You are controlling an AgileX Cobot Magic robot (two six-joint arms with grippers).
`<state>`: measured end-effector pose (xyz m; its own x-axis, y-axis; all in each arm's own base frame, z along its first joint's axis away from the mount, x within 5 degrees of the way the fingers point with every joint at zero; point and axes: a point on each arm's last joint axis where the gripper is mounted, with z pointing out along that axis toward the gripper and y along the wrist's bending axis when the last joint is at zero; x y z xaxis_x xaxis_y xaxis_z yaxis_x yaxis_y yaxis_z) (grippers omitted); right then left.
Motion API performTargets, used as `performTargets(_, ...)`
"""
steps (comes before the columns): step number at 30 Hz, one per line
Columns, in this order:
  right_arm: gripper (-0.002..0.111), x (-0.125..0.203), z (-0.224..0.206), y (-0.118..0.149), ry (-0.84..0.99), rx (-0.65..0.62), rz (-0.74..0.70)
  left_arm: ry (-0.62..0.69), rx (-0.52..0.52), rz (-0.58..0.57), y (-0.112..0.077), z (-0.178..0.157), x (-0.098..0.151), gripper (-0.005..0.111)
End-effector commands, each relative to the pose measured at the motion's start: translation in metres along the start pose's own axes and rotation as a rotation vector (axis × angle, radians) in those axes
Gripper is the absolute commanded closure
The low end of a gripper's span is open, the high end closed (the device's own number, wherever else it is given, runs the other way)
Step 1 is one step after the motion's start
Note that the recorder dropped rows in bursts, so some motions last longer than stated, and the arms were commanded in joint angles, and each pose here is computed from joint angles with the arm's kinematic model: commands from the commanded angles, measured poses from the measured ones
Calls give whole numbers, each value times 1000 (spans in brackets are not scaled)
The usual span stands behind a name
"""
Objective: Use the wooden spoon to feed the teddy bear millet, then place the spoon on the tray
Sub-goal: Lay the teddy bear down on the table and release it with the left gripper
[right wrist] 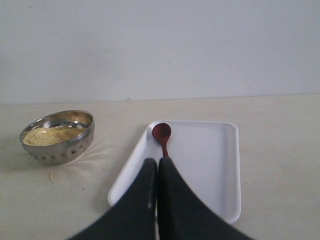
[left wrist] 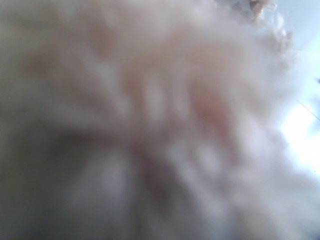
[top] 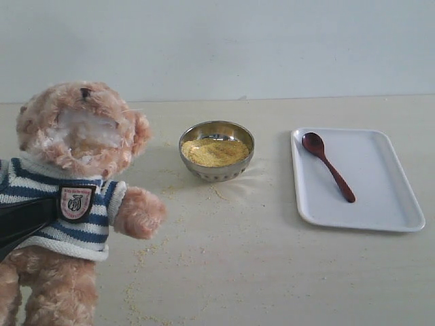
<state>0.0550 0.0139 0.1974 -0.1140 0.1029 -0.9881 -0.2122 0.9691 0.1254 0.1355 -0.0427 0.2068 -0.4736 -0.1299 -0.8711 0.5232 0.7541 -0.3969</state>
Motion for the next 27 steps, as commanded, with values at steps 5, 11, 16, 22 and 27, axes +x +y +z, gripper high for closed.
performTargets(5, 108, -1, -1, 0, -13, 2, -5, -22, 11, 16, -1, 0, -3, 102)
performTargets(11, 108, -1, -1, 0, -13, 2, -5, -31, 30, -27, -2, 0, -6, 102)
performTargets(16, 108, -1, -1, 0, -14, 2, -3, -4, -299, -138, 27, -3, -9, 102)
performTargets(22, 108, -1, -1, 0, -14, 2, -3, -29, -395, -106, 36, -6, -24, 102)
performTargets(27, 108, -1, -1, 0, -14, 2, -3, 2, -429, -113, 45, -2, -25, 102)
